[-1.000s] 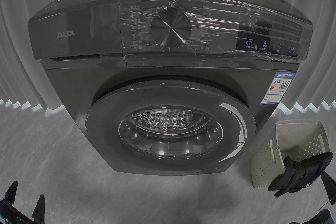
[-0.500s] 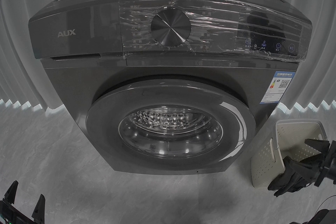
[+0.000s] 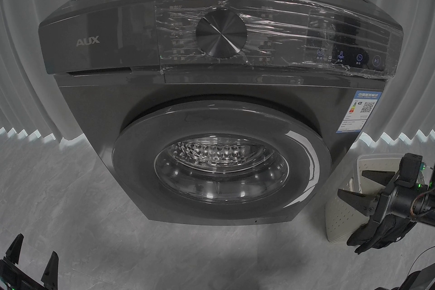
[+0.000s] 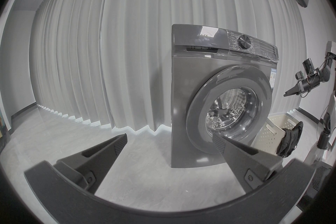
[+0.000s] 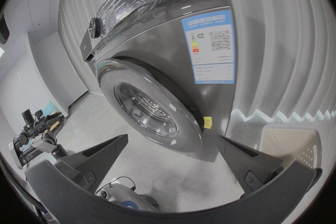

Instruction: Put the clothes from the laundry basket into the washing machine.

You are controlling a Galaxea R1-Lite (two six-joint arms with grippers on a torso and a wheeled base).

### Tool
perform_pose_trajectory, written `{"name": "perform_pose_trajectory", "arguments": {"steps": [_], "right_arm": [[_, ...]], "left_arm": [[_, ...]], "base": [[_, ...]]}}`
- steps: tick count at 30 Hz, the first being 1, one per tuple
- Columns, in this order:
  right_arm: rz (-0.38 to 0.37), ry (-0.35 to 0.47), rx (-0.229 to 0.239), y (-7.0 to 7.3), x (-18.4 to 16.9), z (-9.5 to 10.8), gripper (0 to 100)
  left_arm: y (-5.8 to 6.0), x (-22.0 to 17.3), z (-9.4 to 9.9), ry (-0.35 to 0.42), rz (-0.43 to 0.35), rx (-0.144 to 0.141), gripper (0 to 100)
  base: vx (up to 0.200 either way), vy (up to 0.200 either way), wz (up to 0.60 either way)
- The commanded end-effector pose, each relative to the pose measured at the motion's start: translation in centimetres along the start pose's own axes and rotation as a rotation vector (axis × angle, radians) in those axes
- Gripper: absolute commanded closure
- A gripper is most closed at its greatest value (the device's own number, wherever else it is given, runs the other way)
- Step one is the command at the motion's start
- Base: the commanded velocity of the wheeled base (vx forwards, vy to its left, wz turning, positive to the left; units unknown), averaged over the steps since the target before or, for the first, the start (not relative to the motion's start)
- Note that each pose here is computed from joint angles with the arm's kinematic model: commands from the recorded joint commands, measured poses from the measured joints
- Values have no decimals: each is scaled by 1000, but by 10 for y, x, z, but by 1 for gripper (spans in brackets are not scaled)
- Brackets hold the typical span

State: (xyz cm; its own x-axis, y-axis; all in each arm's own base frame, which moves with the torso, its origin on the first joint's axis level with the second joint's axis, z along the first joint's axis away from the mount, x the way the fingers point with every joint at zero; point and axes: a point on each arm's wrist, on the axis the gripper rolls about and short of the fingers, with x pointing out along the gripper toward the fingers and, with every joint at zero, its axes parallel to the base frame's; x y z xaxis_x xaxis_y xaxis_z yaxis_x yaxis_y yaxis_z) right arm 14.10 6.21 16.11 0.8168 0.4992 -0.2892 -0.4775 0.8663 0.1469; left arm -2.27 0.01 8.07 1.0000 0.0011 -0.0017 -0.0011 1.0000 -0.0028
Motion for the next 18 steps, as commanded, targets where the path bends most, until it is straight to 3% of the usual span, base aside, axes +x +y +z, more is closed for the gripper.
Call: {"name": "perform_pose_trajectory", "arguments": {"steps": [1,18], "right_arm": [[-10,30,7,-4,20,0,0],[-30,4,-3,-9,51,-1,0]], "left_arm": [[0,0,-5,0,0,0,0],[0,0,-5,0,-1,0,0]], "base": [[0,0,0],[0,0,0]]}}
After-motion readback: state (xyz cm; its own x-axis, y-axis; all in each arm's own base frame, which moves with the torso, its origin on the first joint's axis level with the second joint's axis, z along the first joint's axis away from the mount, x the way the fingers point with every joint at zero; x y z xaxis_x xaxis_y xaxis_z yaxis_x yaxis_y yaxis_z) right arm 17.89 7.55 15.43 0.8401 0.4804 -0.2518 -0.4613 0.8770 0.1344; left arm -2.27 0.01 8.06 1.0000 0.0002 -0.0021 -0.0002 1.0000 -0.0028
